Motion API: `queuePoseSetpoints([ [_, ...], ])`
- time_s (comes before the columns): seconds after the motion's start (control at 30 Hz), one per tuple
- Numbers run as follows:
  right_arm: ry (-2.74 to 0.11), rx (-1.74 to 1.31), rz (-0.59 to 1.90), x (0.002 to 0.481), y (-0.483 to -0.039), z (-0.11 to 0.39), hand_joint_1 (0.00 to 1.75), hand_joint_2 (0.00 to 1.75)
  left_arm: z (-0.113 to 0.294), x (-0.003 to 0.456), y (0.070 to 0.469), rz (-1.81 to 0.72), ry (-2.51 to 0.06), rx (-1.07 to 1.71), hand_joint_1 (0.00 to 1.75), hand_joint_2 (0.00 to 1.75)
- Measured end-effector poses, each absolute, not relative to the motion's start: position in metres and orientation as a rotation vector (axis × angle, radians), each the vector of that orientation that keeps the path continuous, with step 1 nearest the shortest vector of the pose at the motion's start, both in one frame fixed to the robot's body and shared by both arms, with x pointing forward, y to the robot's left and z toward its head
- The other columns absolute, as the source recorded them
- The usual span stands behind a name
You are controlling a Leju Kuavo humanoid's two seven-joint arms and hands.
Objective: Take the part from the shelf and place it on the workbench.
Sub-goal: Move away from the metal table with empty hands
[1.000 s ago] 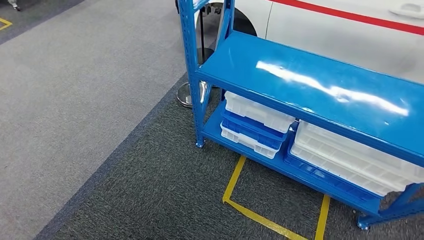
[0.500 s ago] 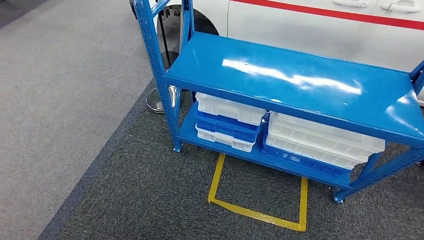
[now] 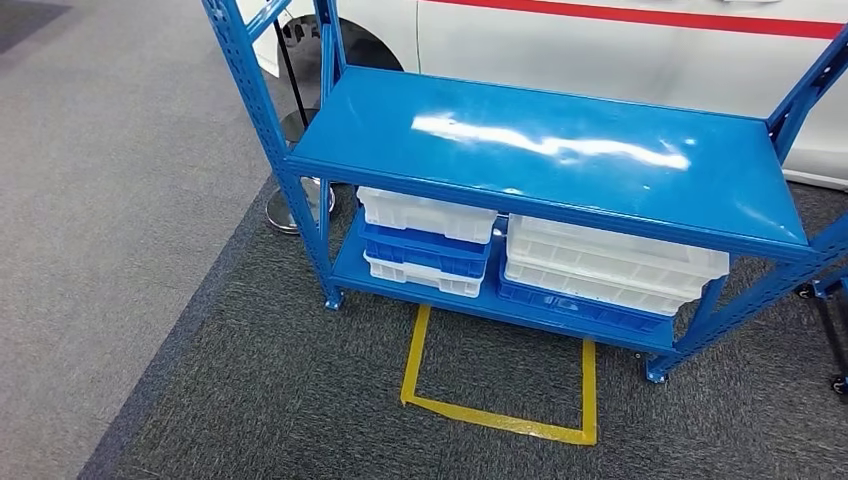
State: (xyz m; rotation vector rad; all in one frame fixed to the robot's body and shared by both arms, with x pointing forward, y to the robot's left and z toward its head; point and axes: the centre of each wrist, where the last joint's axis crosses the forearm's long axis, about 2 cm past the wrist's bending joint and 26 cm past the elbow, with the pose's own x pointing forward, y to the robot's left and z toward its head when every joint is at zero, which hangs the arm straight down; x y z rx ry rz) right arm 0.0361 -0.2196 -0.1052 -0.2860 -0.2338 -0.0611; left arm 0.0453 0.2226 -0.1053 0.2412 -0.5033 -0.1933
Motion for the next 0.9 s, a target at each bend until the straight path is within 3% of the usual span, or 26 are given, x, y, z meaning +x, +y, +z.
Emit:
queuePoseSetpoints([
  [0.37,-0.221,-0.307,-0.053,0.0370,-0.2192,-0.1048,0.00,1.75,-0.1052,0.0441,0.2211,-0.198,-0.501,0.236,0.00,0.00],
  [0.5,-0.211,-0.310,-0.055,0.0373,-0.2193,-0.1048,0.00,1.75,-0.1052,0.0439,0.2208,-0.202,-0.501,0.234,0.00,1.75],
  [0.9,-0.209,-0.311,-0.053,0.0381,-0.2196,-0.1047,0.00,1.75,-0.1052,0.0446,0.2203,-0.233,-0.516,0.214,0.00,1.75],
])
